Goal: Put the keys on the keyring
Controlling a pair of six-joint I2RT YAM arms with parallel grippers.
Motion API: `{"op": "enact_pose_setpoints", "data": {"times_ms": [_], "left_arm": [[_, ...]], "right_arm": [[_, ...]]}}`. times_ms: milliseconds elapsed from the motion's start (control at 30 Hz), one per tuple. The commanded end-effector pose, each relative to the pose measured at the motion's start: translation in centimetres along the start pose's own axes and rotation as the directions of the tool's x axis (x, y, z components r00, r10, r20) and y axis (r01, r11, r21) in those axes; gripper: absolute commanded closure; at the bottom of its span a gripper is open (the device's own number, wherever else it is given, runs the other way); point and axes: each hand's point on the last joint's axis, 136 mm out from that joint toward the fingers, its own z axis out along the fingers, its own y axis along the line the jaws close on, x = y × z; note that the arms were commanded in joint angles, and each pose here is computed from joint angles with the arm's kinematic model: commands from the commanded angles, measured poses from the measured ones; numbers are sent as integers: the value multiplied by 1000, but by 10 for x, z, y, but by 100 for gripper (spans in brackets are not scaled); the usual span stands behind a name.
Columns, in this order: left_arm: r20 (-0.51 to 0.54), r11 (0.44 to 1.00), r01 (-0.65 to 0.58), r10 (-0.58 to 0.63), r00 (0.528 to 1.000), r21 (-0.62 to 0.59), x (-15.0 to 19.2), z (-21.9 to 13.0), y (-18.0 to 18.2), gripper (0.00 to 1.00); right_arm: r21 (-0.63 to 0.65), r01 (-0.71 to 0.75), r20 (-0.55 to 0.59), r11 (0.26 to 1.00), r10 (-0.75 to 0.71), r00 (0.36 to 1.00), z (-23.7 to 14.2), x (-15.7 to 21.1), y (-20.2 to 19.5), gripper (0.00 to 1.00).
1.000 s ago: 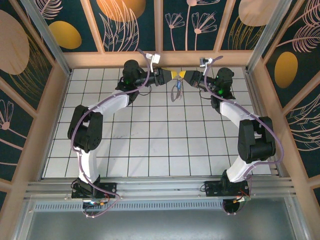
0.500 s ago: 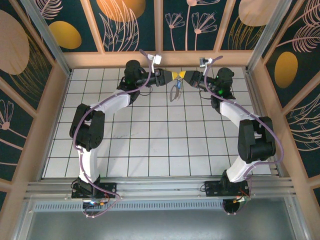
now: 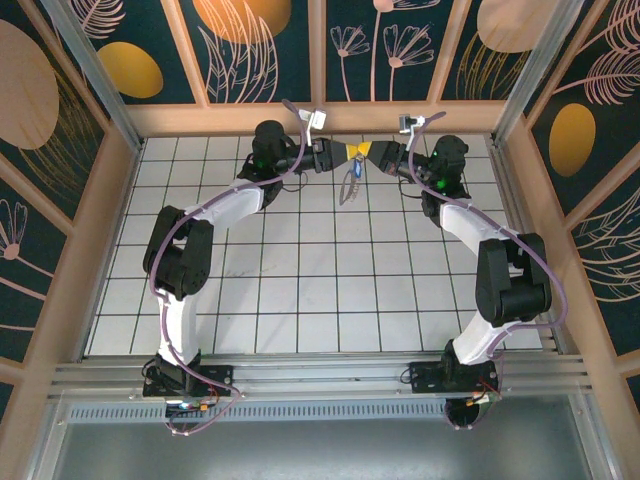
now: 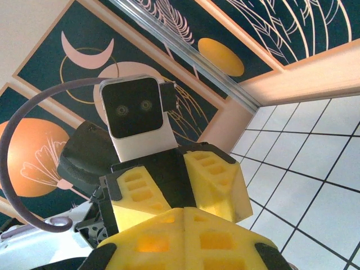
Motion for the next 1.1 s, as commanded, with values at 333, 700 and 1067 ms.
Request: {"op": "enact_pose_setpoints", "data": {"times_ms": [333, 700, 1067], "left_arm": [[6, 997, -45, 44, 999, 62, -5, 10, -15, 76], [25, 995, -38, 35, 999, 97, -1, 11, -24, 88], [53, 993, -21, 15, 998, 114, 7, 7, -24, 100]], "right_arm": [[-50, 50, 0, 997, -50, 999, 5, -2, 16, 100], [-36, 31, 21, 999, -30, 999, 5, -4, 11, 100], [-34, 2, 36, 999, -1, 999, 5, -2, 5, 100]]}}
